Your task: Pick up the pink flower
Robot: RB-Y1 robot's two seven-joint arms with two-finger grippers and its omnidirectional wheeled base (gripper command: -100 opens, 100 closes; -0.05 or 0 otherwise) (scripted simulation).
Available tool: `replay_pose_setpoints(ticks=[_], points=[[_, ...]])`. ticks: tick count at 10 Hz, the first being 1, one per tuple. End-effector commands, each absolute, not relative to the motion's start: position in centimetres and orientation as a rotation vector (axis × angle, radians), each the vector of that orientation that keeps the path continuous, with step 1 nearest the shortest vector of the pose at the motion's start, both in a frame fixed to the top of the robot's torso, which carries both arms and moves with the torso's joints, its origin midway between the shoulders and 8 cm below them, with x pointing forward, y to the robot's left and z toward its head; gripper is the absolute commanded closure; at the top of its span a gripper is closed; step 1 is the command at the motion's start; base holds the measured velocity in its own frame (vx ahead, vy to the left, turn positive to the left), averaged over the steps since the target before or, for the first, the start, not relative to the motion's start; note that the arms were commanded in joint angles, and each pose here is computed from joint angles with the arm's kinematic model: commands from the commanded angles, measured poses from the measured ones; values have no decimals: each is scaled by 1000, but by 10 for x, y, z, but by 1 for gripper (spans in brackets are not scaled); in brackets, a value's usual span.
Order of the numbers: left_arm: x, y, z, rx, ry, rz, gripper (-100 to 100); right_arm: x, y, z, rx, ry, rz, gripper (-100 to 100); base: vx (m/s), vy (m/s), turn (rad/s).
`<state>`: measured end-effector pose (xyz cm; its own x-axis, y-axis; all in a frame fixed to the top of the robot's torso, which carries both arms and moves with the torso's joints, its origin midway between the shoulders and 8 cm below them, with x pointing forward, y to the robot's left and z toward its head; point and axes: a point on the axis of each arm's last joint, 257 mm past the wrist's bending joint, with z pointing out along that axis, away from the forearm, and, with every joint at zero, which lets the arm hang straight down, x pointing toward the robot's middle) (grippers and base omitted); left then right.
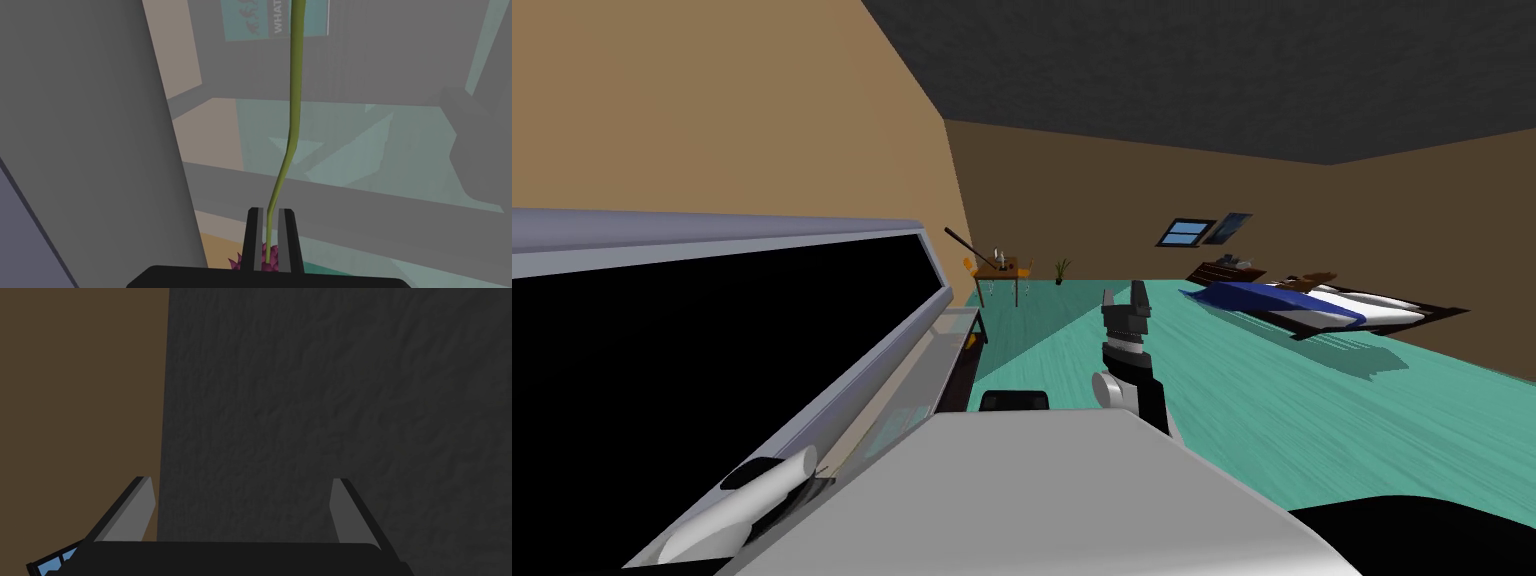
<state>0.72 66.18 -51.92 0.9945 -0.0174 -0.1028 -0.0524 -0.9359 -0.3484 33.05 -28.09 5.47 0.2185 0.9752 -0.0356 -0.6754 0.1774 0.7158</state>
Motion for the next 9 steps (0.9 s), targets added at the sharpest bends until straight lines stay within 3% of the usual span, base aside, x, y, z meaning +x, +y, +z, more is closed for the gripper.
replay_pose_setpoints(ticks=[1, 8, 9], points=[[6, 668, -515, -2773, 43, 131, 100, 331, -281, 55, 647, 564, 1259, 0, -5, -6, 10], [-1, 646, -532, -2860, 23, 139, 100, 331, -281, 55, 647, 564, 1259, 0, -17, -26, -18], [-1, 646, -531, -2859, 26, 140, 0, 331, -281, 55, 647, 564, 1259, 0, 0, 0, 0]])
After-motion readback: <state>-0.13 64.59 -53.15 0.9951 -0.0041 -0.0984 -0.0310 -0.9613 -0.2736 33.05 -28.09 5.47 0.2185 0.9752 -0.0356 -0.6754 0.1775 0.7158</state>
